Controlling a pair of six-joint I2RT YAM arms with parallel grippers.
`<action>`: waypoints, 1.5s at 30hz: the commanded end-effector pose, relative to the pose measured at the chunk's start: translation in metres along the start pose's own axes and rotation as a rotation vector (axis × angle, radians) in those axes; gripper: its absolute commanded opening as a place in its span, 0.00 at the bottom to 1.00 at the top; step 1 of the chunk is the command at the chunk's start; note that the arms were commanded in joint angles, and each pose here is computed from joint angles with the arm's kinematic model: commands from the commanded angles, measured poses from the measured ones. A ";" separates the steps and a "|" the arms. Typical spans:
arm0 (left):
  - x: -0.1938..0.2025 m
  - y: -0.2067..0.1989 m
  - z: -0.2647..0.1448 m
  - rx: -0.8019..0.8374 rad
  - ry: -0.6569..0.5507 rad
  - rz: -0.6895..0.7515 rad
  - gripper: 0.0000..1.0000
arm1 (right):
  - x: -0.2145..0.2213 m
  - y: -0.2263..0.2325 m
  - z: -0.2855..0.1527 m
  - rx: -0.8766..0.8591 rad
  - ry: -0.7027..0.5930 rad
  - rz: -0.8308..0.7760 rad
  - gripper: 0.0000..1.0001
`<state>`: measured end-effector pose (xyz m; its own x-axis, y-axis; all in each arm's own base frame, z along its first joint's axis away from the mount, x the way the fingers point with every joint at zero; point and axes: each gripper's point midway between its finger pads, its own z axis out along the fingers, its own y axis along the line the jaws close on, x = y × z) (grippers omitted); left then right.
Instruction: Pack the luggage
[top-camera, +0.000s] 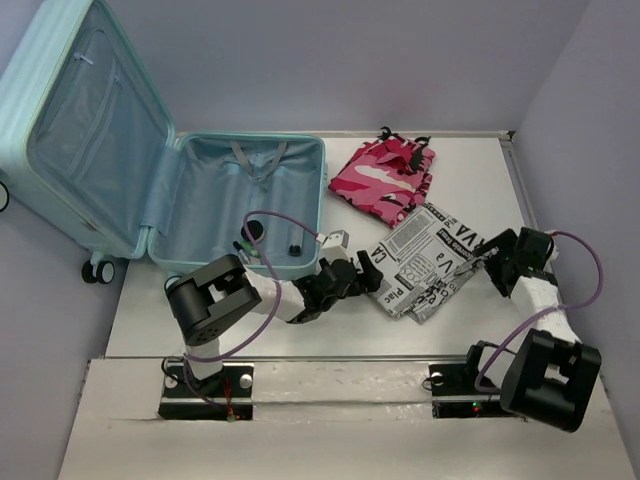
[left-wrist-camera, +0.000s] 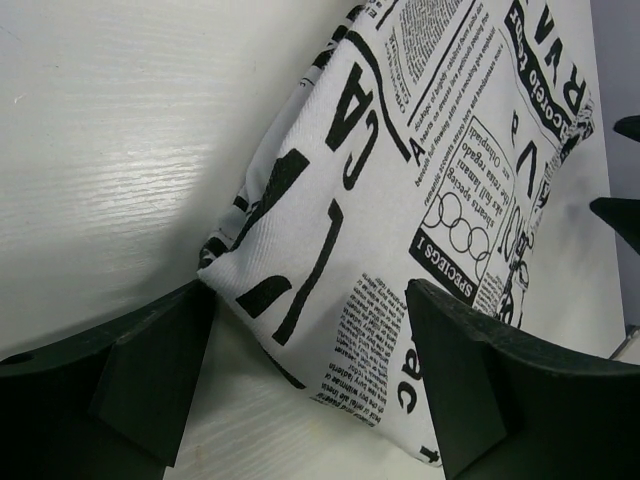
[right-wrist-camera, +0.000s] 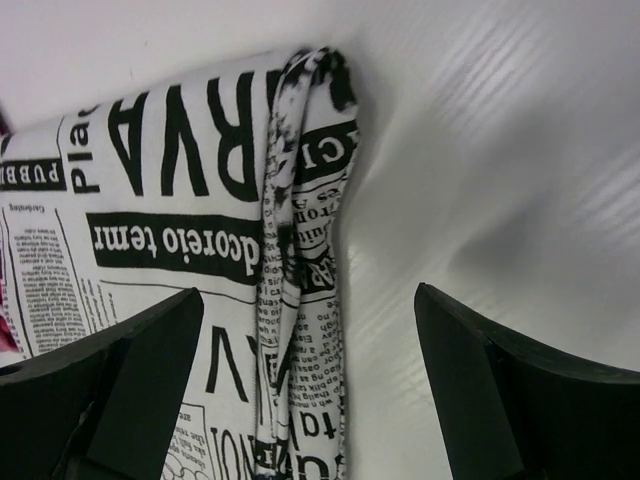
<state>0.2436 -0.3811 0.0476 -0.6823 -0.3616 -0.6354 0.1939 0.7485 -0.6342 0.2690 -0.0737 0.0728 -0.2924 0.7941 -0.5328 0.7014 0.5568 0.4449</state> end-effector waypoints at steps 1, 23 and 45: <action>-0.005 -0.001 0.006 0.009 -0.024 0.002 0.90 | 0.005 0.037 0.016 -0.192 0.065 0.013 0.92; 0.002 -0.025 0.029 0.093 0.004 0.025 0.38 | 0.045 0.037 0.057 -0.253 0.191 0.185 0.32; -0.043 -0.128 -0.014 0.349 -0.054 0.085 0.06 | -0.048 0.086 -0.082 -0.466 -0.235 -0.003 0.07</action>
<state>0.2256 -0.4359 0.0757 -0.7119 -0.2486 -0.6568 0.3829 0.6466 -0.6597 0.2855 -0.0423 0.1473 -0.1439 0.7942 -0.5904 0.3985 0.5926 0.7000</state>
